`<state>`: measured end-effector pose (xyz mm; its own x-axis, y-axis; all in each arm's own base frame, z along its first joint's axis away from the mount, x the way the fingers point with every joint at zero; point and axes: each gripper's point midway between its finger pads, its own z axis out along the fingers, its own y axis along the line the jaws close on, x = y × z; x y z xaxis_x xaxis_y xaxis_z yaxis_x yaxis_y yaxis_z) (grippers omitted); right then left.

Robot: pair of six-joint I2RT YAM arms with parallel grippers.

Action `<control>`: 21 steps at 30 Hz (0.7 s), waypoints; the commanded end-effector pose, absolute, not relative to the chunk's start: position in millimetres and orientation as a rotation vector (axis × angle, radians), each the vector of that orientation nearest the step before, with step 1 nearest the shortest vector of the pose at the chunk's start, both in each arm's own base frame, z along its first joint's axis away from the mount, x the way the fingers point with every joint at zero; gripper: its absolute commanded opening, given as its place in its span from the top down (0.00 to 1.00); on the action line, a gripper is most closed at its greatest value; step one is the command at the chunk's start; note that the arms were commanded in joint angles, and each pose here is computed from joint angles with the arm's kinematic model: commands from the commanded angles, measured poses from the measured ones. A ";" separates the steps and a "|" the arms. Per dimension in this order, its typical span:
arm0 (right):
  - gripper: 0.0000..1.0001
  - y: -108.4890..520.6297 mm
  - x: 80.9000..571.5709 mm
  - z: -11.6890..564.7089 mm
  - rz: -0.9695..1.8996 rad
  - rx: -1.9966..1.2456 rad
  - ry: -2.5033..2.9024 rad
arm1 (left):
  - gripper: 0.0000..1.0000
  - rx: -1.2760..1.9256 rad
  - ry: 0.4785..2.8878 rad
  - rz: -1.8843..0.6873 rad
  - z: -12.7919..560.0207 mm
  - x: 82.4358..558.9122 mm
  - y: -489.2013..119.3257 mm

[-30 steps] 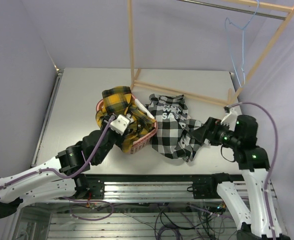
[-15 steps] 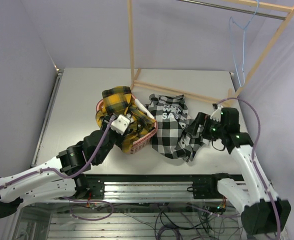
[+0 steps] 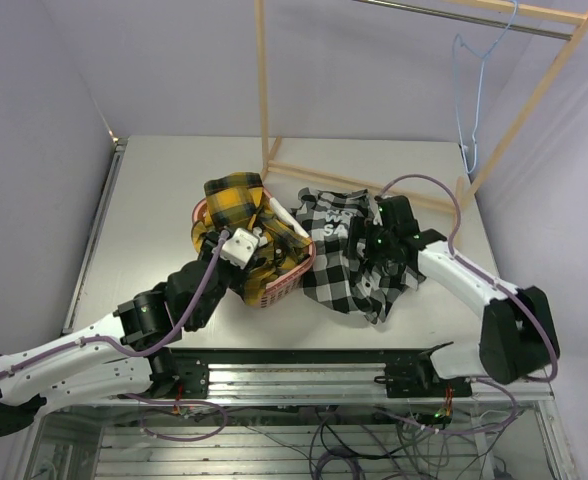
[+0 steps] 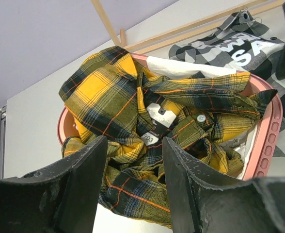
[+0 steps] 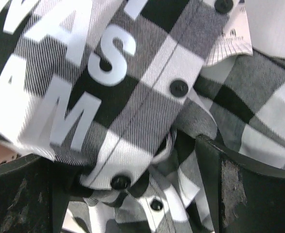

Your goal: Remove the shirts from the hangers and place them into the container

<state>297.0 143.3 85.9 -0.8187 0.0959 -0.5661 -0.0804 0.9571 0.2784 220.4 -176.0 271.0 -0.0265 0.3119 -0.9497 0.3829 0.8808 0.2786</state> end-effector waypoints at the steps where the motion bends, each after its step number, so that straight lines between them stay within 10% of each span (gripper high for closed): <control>1: 0.00 145.3 331.3 82.4 0.328 -0.024 2.444 | 0.40 0.507 1.614 -0.049 276.6 221.8 -170.0; 13: 0.05 169.1 346.2 30.3 0.430 -0.096 2.517 | 0.41 0.536 1.623 -0.078 275.5 221.1 -179.4; 21: 0.91 173.0 355.5 40.6 0.561 -0.127 2.507 | 0.42 0.554 1.623 -0.093 274.7 220.3 -183.7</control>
